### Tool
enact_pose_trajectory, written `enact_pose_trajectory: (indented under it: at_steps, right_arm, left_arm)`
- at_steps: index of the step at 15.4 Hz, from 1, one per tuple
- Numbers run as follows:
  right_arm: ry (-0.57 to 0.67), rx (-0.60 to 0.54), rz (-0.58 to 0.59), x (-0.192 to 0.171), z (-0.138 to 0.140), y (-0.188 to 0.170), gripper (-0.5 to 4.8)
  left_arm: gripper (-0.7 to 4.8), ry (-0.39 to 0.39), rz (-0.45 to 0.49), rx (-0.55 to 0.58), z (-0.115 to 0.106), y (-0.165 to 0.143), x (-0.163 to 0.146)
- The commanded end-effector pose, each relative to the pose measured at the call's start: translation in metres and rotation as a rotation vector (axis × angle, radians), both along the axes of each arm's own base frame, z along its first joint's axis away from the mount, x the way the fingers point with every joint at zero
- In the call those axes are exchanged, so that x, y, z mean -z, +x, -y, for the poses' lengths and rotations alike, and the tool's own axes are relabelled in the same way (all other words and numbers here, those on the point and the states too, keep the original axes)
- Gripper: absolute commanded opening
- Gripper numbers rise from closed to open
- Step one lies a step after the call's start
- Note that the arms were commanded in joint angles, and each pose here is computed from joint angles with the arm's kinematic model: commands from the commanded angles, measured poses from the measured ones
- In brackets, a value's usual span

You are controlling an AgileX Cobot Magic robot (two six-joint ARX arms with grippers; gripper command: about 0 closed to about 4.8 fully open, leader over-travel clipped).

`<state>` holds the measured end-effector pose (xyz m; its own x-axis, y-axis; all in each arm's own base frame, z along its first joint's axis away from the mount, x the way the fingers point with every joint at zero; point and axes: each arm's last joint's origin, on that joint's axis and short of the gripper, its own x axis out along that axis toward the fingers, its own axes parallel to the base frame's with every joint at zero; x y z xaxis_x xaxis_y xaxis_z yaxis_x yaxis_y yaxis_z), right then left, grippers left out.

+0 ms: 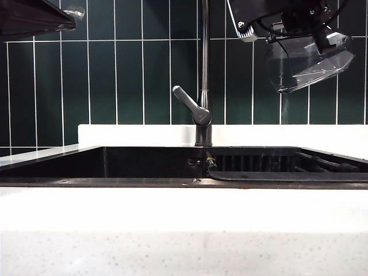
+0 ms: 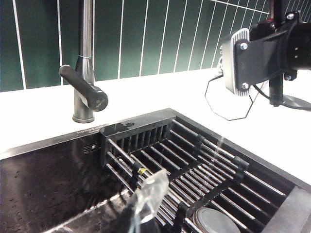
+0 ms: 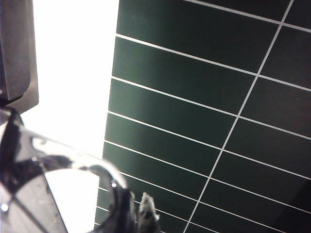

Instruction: Pick up the mug next to the sink, go to the faucet to get some water, pour the water into the sink, and finally put the mug back to its place.

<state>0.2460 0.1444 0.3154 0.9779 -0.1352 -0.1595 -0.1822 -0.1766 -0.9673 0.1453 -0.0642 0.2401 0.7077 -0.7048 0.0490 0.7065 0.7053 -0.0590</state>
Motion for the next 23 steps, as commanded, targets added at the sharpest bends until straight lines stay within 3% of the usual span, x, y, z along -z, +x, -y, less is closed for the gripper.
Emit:
enact_pose_trajectory:
  at_steps: [1, 2, 3, 6, 9, 11, 13, 15, 17, 20, 23]
  right_arm:
    - [0.048, 0.011, 0.036, -0.006, 0.001, -0.001, -0.05]
    - [0.101, 0.019, 0.044, -0.006, 0.001, -0.001, -0.06]
    - [0.233, 0.04, 0.063, -0.007, 0.002, -0.001, -0.06]
    - [0.843, 0.028, 0.098, -0.019, 0.017, -0.01, -0.06]
    - [1.216, -0.047, 0.073, -0.017, 0.04, -0.023, -0.06]
    - [1.281, -0.112, 0.075, 0.001, 0.05, -0.034, -0.06]
    - [1.32, -0.145, 0.11, 0.017, 0.052, -0.039, -0.06]
    - [1.452, -0.146, 0.136, 0.028, 0.061, -0.036, -0.06]
    - [1.554, -0.137, 0.169, 0.029, 0.076, -0.031, -0.06]
    - [1.611, -0.129, 0.192, 0.028, 0.106, -0.024, -0.06]
    - [1.636, -0.094, 0.244, 0.028, 0.136, -0.019, -0.06]
  left_arm:
    - [-0.05, -0.004, 0.02, 0.008, 0.0, -0.001, -0.003]
    - [-0.05, -0.004, 0.02, 0.008, 0.0, -0.001, -0.003]
    - [-0.05, -0.004, 0.021, 0.008, 0.0, -0.001, -0.003]
    - [-0.05, 0.026, 0.066, 0.004, -0.001, -0.004, -0.005]
    - [-0.05, 0.048, 0.09, -0.038, -0.006, -0.014, -0.007]
    - [-0.05, 0.107, 0.109, -0.11, -0.012, -0.027, -0.007]
    - [-0.05, 0.112, 0.107, -0.185, -0.019, -0.041, -0.008]
    - [-0.05, 0.089, 0.136, -0.318, -0.031, -0.063, -0.009]
    - [-0.05, 0.008, 0.184, -0.39, -0.037, -0.074, -0.014]
    - [-0.05, -0.04, 0.151, -0.386, -0.039, -0.079, -0.012]
    - [-0.05, -0.019, 0.11, -0.469, -0.041, -0.078, -0.008]
